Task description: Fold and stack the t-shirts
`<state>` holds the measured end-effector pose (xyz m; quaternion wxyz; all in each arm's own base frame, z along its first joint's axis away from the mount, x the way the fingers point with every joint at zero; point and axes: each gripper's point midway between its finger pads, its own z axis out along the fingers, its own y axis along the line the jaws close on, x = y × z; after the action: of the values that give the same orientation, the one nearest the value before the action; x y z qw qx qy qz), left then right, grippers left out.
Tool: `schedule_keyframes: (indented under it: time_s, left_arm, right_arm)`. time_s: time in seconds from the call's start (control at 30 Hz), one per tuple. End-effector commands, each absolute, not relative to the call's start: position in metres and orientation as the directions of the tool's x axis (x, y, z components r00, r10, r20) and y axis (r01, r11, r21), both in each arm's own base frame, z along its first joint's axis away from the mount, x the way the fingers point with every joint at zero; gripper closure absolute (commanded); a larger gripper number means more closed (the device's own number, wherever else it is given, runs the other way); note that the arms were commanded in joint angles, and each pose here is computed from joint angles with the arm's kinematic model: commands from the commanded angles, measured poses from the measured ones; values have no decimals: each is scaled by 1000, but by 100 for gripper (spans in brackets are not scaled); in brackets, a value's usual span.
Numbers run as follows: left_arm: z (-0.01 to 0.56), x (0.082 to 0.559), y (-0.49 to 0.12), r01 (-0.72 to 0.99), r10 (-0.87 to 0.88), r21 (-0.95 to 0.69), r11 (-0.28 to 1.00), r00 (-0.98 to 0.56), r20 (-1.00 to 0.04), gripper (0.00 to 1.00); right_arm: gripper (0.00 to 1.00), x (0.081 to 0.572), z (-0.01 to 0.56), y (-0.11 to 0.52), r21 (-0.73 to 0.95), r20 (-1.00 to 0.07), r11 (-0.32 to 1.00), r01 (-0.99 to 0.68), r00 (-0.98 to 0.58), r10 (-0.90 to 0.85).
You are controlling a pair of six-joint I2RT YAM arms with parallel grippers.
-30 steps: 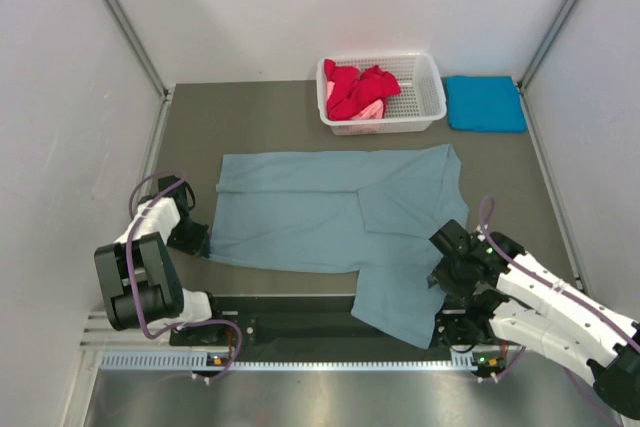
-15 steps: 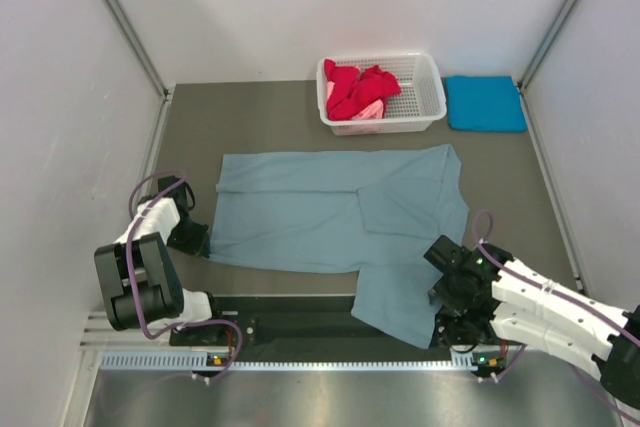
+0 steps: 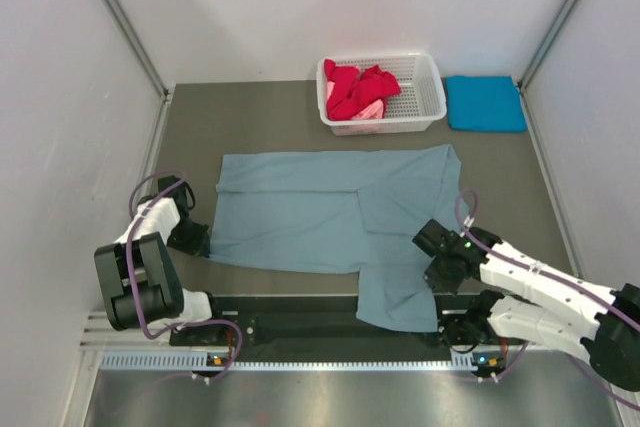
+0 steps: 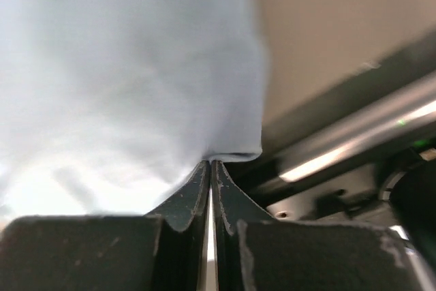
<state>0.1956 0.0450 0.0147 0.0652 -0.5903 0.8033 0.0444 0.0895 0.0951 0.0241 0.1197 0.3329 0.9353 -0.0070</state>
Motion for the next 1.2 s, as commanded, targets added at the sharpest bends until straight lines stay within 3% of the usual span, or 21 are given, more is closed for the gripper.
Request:
schedule_keyframes:
  time_s: [0.0, 0.6, 0.83, 1.17]
  left_arm:
    - [20, 215, 54, -947, -932, -76, 311, -289, -219, 100]
    - [40, 178, 58, -959, -923, -24, 282, -264, -279, 100]
    - [29, 171, 52, -960, -931, -23, 277, -263, -254, 100]
    - [19, 155, 43, -965, -944, 15, 261, -258, -208, 100]
  right_arm:
    - [100, 123, 58, 95, 131, -364, 826, 548, -748, 554]
    - [100, 109, 130, 70, 335, -414, 796, 504, -681, 605]
    - [100, 102, 151, 40, 324, -469, 755, 570, -596, 652]
    - [100, 108, 170, 27, 450, -503, 689, 568, -476, 721]
